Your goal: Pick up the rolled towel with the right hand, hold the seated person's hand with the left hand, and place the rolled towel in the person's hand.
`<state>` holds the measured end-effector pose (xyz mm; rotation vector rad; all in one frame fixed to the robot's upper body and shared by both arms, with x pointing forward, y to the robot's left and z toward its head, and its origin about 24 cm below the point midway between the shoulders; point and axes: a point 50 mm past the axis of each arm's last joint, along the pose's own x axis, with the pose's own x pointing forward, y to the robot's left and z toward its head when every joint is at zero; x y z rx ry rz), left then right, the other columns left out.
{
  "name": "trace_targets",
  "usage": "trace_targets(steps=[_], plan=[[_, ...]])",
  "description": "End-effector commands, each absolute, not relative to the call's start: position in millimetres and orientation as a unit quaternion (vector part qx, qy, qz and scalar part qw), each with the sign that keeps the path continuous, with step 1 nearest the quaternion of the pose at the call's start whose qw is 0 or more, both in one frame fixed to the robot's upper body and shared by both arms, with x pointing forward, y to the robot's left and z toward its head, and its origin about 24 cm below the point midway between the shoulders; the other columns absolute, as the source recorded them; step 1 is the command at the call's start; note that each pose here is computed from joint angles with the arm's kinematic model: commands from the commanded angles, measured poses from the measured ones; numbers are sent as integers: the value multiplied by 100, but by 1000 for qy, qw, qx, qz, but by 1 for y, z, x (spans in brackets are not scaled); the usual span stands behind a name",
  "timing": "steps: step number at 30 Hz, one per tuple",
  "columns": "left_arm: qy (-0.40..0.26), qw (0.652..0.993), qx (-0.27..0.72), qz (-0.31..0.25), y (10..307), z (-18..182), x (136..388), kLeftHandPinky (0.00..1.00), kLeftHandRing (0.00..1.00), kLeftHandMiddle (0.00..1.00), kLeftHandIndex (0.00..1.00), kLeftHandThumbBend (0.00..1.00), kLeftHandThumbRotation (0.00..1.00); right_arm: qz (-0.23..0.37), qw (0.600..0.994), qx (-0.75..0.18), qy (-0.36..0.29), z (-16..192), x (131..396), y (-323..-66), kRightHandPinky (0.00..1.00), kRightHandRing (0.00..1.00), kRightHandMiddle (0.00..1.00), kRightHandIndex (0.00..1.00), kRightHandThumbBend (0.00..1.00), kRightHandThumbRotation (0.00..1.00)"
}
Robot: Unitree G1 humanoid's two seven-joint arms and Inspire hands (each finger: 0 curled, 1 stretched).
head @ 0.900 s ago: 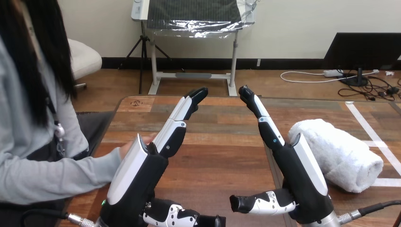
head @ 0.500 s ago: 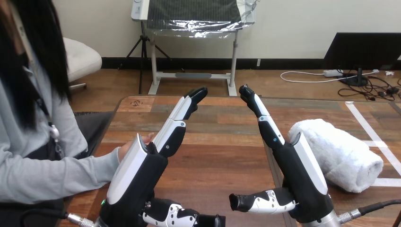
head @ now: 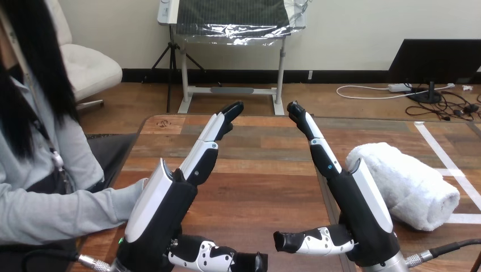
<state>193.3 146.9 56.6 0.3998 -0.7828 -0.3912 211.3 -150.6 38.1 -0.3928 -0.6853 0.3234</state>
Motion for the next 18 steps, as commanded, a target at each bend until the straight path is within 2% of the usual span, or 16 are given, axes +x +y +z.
trace_targets(steps=[1, 18], plan=[[-414, 870, 195, -184, 146, 73, 202, 94, 100, 100, 100, 100, 68, 144, 899, -187, -368, 54, 225, -148, 100, 100, 100, 100, 100, 75], [-416, 869, 198, -179, 145, 73, 203, 94, 100, 100, 100, 100, 70, 125, 897, -207, -369, 55, 227, -152, 100, 100, 100, 100, 100, 78]])
